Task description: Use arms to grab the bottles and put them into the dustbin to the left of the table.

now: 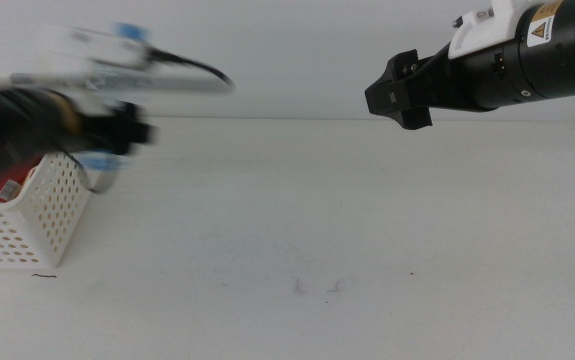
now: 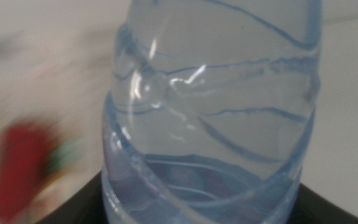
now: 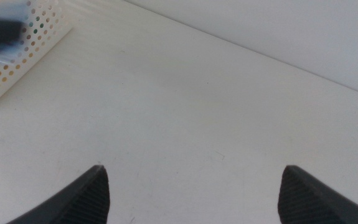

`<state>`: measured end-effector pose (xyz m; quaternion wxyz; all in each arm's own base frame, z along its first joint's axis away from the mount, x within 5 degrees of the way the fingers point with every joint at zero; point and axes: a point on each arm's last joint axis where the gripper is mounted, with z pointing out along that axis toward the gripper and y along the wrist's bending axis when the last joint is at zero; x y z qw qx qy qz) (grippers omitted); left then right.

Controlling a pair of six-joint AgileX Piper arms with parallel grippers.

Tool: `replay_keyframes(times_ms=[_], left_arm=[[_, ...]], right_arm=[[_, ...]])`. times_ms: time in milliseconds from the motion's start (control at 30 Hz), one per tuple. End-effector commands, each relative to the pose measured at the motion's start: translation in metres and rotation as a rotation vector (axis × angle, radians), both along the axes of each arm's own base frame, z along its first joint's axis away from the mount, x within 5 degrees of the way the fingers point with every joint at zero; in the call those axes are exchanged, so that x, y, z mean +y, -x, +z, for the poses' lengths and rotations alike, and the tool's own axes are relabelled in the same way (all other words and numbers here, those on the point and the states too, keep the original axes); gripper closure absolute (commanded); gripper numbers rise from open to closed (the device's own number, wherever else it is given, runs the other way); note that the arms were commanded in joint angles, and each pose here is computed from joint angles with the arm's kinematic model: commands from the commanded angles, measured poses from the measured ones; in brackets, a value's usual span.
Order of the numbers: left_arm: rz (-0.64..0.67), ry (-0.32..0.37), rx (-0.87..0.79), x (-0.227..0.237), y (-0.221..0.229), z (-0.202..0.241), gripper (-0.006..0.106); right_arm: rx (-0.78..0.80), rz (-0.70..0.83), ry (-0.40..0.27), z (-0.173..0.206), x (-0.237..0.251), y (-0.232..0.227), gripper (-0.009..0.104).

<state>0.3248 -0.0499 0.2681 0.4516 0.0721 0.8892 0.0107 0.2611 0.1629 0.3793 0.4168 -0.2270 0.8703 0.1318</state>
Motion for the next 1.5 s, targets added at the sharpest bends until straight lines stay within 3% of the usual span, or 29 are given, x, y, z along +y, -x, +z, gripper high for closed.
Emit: replay_keyframes(times_ms=[0, 167, 267, 367, 533, 800, 1033, 1200, 1333, 1467], left_arm=[[0.03, 0.007, 0.057, 0.021, 0.007, 0.037, 0.102], [0.001, -0.001, 0.154, 0.06, 0.011, 0.085, 0.102], [0.059, -0.053, 0.163, 0.086, 0.011, 0.101, 0.102], [0.095, -0.096, 0.193, 0.107, 0.004, 0.1, 0.102], [0.152, -0.089, 0.259, 0.138, -0.023, 0.074, 0.102], [0.131, 0.022, 0.389, 0.144, -0.061, 0.029, 0.102], [0.131, 0.036, 0.46, 0.149, -0.073, -0.002, 0.102], [0.118, 0.081, 0.439, 0.145, -0.075, 0.0, 0.102], [0.127, 0.079, 0.439, 0.146, -0.075, 0.0, 0.102], [0.132, 0.102, 0.446, 0.144, -0.075, -0.001, 0.09]], right_arm=[[-0.014, -0.001, -0.003, 0.002, -0.001, 0.001, 0.017], [-0.014, -0.001, -0.003, 0.002, -0.001, 0.001, 0.017], [-0.014, -0.001, -0.003, 0.002, -0.001, 0.001, 0.017], [-0.014, -0.001, -0.003, 0.002, -0.001, 0.001, 0.017], [-0.014, -0.001, -0.003, 0.002, -0.001, 0.001, 0.017], [-0.014, -0.001, -0.003, 0.002, -0.001, 0.001, 0.017], [-0.014, -0.001, -0.003, 0.002, -0.001, 0.001, 0.017], [-0.014, -0.001, -0.003, 0.002, -0.001, 0.001, 0.017], [-0.014, -0.001, -0.003, 0.002, -0.001, 0.001, 0.017], [-0.014, -0.001, -0.003, 0.002, -0.001, 0.001, 0.017]])
